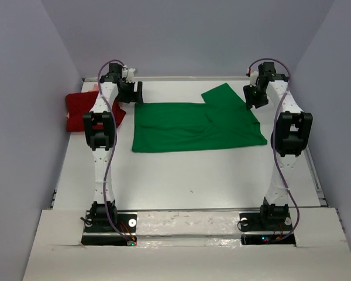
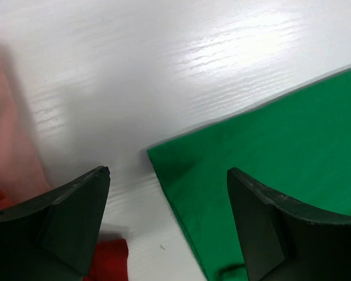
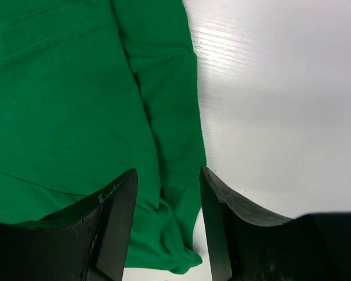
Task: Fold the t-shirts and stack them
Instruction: Grap the side of the flattened tshirt furthest away from the robot with both arms
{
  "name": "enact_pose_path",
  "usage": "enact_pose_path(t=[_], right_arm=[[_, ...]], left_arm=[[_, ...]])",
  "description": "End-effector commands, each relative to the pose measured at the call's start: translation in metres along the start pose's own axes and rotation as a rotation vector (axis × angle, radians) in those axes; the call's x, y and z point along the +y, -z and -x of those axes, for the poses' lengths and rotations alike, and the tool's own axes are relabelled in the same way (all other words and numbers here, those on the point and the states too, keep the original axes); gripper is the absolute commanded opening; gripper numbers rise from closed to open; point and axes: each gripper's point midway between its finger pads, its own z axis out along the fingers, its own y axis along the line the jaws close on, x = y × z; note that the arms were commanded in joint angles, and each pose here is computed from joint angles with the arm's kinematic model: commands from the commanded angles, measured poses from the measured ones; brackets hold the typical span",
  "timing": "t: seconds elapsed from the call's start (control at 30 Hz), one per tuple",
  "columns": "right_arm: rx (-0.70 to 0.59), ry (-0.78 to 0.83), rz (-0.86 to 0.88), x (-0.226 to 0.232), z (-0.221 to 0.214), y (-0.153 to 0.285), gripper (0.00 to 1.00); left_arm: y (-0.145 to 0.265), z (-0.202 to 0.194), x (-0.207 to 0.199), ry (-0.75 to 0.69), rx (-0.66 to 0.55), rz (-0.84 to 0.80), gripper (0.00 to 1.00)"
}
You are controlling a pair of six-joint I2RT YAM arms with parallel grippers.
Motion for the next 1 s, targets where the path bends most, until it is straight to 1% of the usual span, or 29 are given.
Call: enact_pose_path(t=[0.0, 0.13, 0.43, 0.5, 0.6, 0.63, 0.73, 0.8, 0.87, 0.93, 0.97], right_arm=[[-0.061, 0.01, -0.022, -0.005, 0.014, 0.03, 0.52], [-0.058, 0.009, -0.029, -0.007, 0.014, 0.029, 0.52], [-0.048, 0.012, -0.027, -0.006, 0.011, 0.026, 0.51], [-0.044, 0.01, -0.021, -0.005, 0.01, 0.025, 0.51], [-0.04, 0.008, -0.014, -0.004, 0.009, 0.023, 0.51], [-0.04, 0.008, -0.014, -0.004, 0.009, 0.023, 0.51], [-0.041, 0.011, -0.009, -0.003, 0.009, 0.023, 0.5], [-0.043, 0.011, -0.005, -0.003, 0.01, 0.024, 0.5], [-0.039, 0.013, -0.003, -0.002, 0.009, 0.023, 0.5], [-0.032, 0.01, -0.001, -0.002, 0.007, 0.02, 0.5], [-0.031, 0.012, 0.001, -0.002, 0.006, 0.02, 0.5]], left_arm=[[0.002, 0.013, -0.017, 0.016, -0.037, -0.088, 0.89], [-0.003, 0.007, -0.019, 0.029, -0.022, -0.106, 0.82], [-0.008, -0.004, -0.009, 0.034, 0.016, -0.065, 0.8], [-0.01, -0.007, -0.01, 0.036, 0.022, -0.072, 0.74], [-0.012, -0.008, -0.011, 0.028, 0.028, -0.069, 0.74], [-0.012, -0.009, -0.012, 0.017, 0.032, -0.062, 0.71], [-0.013, -0.009, -0.013, 0.008, 0.036, -0.054, 0.68], [-0.015, -0.008, -0.013, 0.007, 0.034, -0.043, 0.64], [-0.014, -0.008, -0.012, 0.003, 0.034, -0.033, 0.54], [-0.017, -0.01, -0.012, 0.003, 0.039, -0.03, 0.48], [-0.017, -0.01, -0.013, 0.004, 0.04, -0.031, 0.43]])
